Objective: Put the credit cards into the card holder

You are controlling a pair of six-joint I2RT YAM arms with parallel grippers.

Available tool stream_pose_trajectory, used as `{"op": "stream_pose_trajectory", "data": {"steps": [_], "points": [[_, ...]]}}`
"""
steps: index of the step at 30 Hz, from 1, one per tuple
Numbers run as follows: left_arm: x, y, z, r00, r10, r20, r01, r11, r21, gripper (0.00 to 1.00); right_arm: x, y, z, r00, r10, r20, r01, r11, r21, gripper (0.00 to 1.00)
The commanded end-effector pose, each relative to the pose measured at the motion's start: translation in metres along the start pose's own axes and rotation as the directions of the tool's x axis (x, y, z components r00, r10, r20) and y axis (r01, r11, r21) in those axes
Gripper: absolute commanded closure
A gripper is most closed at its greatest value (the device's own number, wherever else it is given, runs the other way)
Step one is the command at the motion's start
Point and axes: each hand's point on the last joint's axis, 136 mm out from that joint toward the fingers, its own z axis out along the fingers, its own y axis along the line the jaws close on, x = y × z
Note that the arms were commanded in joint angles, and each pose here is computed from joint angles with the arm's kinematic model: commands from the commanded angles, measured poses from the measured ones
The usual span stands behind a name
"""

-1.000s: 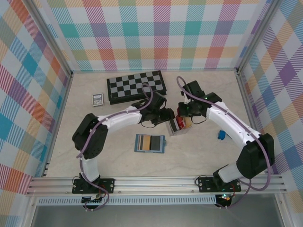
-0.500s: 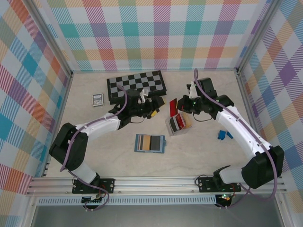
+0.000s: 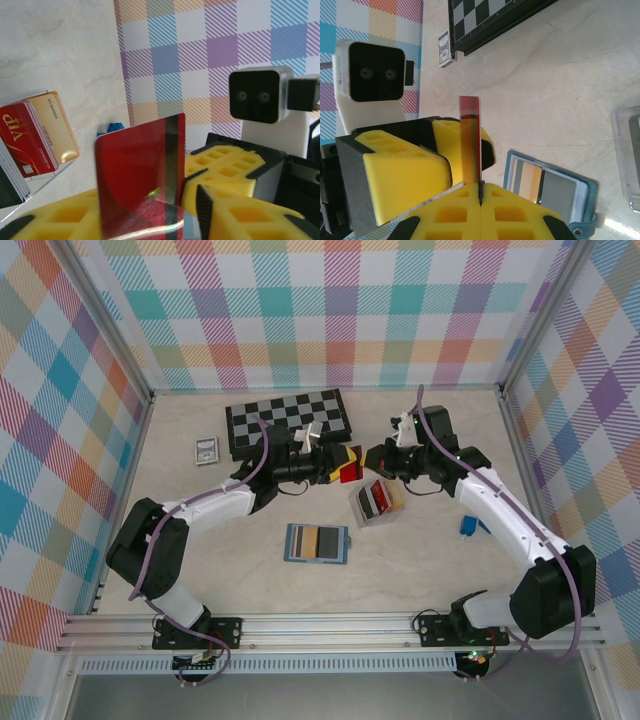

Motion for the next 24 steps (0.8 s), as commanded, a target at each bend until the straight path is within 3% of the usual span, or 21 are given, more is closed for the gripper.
{"op": "stream_pose_trajectory", "data": {"steps": [1, 5, 9, 12, 16, 19, 20, 21, 23, 24], "points": [[-0.001, -0.014, -0.008, 0.999, 0.045, 0.006, -0.046, 0.998, 0.044, 0.75, -0.001, 0.004, -0.001, 1.000, 0.018, 0.003, -0.018, 0.999, -0.051, 1.00], [0.000, -0.017, -0.009, 0.999, 0.048, 0.004, -0.048, 0.997, 0.053, 0.99, 0.002, 0.013, -0.002, 1.000, 0.011, -0.021, -0.013, 0.993, -0.116, 0.97], [0.001, -0.025, -0.010, 0.999, 0.044, 0.000, -0.044, 0.995, 0.088, 1.00, 0.005, 0.021, 0.001, 0.998, 0.007, -0.064, -0.017, 0.986, -0.164, 0.83], [0.003, -0.030, -0.011, 0.999, 0.046, -0.013, -0.044, 0.993, 0.112, 1.00, 0.005, 0.024, 0.004, 0.997, -0.003, -0.078, -0.012, 0.981, -0.193, 0.80], [0.003, -0.036, -0.013, 0.999, 0.034, -0.005, -0.033, 0.989, 0.146, 1.00, 0.003, 0.026, 0.006, 0.996, 0.001, -0.088, -0.020, 0.976, -0.216, 0.82], [0.002, -0.034, -0.014, 1.000, 0.025, 0.003, -0.025, 0.990, 0.138, 1.00, 0.003, 0.030, 0.005, 0.996, -0.009, -0.087, -0.012, 0.971, -0.240, 0.92], [0.002, -0.031, -0.014, 1.000, 0.020, 0.002, -0.020, 0.992, 0.128, 0.99, 0.003, 0.032, 0.004, 0.996, -0.013, -0.087, -0.009, 0.968, -0.250, 0.94], [0.002, -0.025, -0.016, 1.000, 0.009, 0.005, -0.010, 0.995, 0.101, 0.89, 0.003, 0.030, 0.003, 0.996, -0.010, -0.084, -0.011, 0.969, -0.245, 0.97], [0.003, -0.009, -0.021, 1.000, 0.000, 0.017, 0.000, 1.000, 0.026, 0.78, 0.005, 0.019, 0.002, 0.998, -0.005, -0.068, -0.008, 0.982, -0.187, 0.98], [0.004, 0.007, -0.027, 1.000, 0.004, 0.030, -0.002, 0.998, -0.056, 0.63, 0.008, 0.010, 0.002, 0.998, -0.004, -0.064, -0.005, 0.990, -0.141, 0.99]]}}
